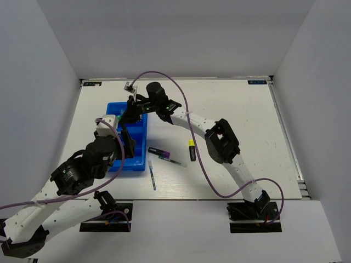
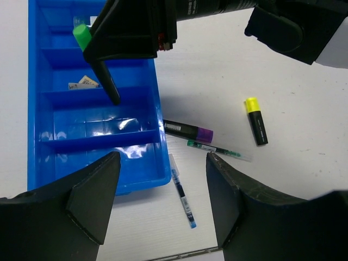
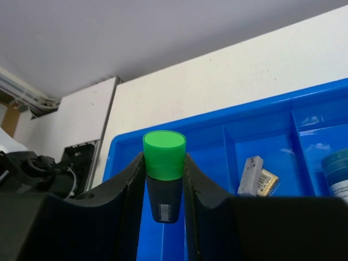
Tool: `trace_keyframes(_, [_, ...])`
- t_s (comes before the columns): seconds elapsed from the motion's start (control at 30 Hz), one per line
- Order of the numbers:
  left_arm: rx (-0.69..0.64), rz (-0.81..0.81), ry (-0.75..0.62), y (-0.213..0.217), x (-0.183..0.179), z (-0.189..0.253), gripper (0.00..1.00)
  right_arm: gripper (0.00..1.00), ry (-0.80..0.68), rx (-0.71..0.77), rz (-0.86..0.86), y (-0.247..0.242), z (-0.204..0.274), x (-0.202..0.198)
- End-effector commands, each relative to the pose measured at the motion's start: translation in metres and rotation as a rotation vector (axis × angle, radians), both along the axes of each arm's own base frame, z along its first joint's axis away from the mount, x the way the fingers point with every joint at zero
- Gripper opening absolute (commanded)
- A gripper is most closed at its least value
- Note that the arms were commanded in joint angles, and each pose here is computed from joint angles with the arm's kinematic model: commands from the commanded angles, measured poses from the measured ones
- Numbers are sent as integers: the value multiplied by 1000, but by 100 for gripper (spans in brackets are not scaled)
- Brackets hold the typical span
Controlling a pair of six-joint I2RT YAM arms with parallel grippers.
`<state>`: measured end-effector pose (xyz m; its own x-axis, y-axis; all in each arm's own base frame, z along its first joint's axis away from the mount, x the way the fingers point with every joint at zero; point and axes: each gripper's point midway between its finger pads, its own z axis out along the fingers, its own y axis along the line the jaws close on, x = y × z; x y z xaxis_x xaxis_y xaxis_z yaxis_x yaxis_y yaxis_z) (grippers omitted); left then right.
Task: Sort the stationery into containers
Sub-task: Place the pen in the storage box.
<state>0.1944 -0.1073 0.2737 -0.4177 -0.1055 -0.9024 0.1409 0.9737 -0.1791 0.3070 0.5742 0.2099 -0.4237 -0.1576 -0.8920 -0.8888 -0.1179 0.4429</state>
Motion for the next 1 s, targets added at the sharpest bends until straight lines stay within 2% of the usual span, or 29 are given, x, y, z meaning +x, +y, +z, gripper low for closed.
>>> trace_keyframes(0.0, [-8, 2, -2, 2, -2, -1, 74, 0, -117, 7, 29, 7, 5, -10])
trace_keyframes(0.37, [-11, 16, 16, 6, -6, -12, 76, 0, -317, -124, 126, 5, -47, -40])
trace_keyframes(0.47, [-10, 18, 18, 7, -6, -12, 76, 35, -344, -156, 138, 4, -51, -45])
trace_keyframes(0.53, [-8, 20, 24, 8, -6, -14, 76, 53, -357, -161, 129, 1, -47, -42])
trace_keyframes(0.7, [-11, 25, 29, 9, -8, -15, 76, 58, -400, -136, 89, 2, -22, -35])
trace_keyframes(0.83, [-13, 22, 43, 9, -10, -16, 74, 54, -409, -142, 61, -2, -12, -29])
trace_keyframes(0.9, [-23, 25, 57, 7, -10, -18, 67, 28, -413, -148, 12, -5, 6, -26])
trace_keyframes(0.93, [-23, 22, 64, 6, -11, -19, 52, 12, -426, -192, -63, -9, 7, -13])
trace_keyframes(0.97, [-23, 22, 80, 3, -10, -22, 41, 0, -440, -212, -112, -14, 21, -6])
